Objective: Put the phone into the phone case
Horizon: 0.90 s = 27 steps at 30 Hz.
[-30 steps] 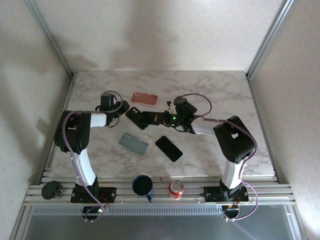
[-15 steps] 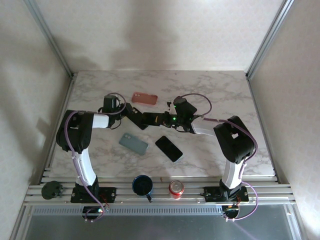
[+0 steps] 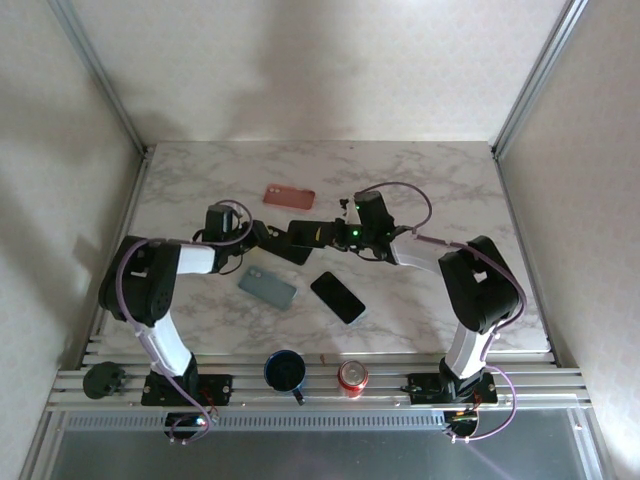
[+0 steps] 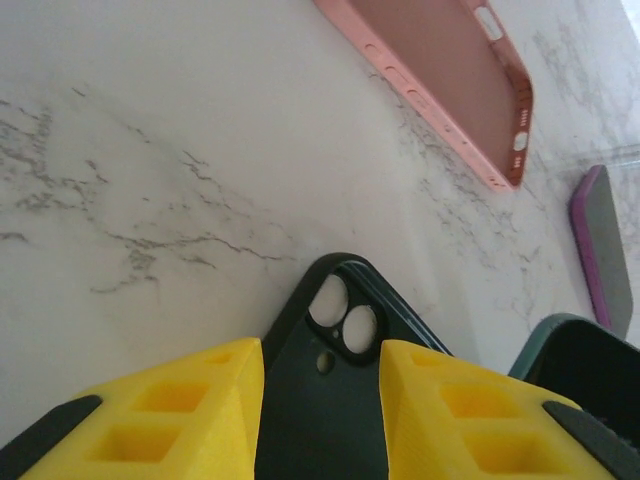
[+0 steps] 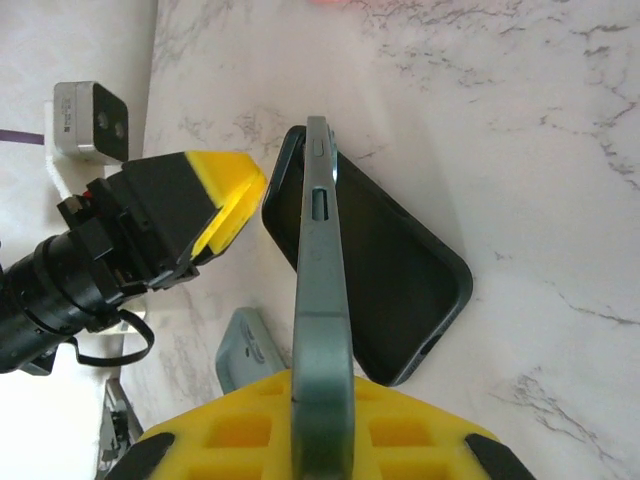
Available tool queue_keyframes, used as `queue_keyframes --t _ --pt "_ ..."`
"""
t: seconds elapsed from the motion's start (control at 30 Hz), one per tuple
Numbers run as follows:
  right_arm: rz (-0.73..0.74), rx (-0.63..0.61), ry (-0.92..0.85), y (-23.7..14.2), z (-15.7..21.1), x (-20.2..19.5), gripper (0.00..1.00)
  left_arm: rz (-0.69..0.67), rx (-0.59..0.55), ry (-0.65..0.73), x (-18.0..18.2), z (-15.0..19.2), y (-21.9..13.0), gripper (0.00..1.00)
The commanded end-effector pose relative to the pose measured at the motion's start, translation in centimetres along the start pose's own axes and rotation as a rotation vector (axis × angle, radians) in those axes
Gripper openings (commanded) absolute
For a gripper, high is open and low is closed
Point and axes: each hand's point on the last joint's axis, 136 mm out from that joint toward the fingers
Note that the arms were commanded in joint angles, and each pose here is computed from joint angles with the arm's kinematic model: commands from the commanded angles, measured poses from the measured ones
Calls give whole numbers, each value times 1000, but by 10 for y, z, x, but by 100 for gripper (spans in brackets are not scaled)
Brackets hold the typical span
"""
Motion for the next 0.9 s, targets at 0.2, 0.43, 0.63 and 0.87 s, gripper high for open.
queue_keyframes --t 0.2,0.43,0.63,0.87 --pt "-133 -18 54 -7 -17 45 0 40 -36 8 -17 -13 -10 35" --pt "-134 -14 132 15 -14 45 0 45 -43 18 -20 -27 3 35" --pt "-136 -14 180 28 -11 40 0 42 -39 22 -19 -31 14 35" --pt "-103 -7 216 36 -6 33 0 38 -17 19 -11 -24 20 35"
Point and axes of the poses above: each hand's point on the last joint's axis, 136 mm out from that joint toward the fingers, its own y axis out along the fingers, its own x axis along the line the jaws close on, z = x × y, and after that the axes turned 11 degrees about -y, right-handed
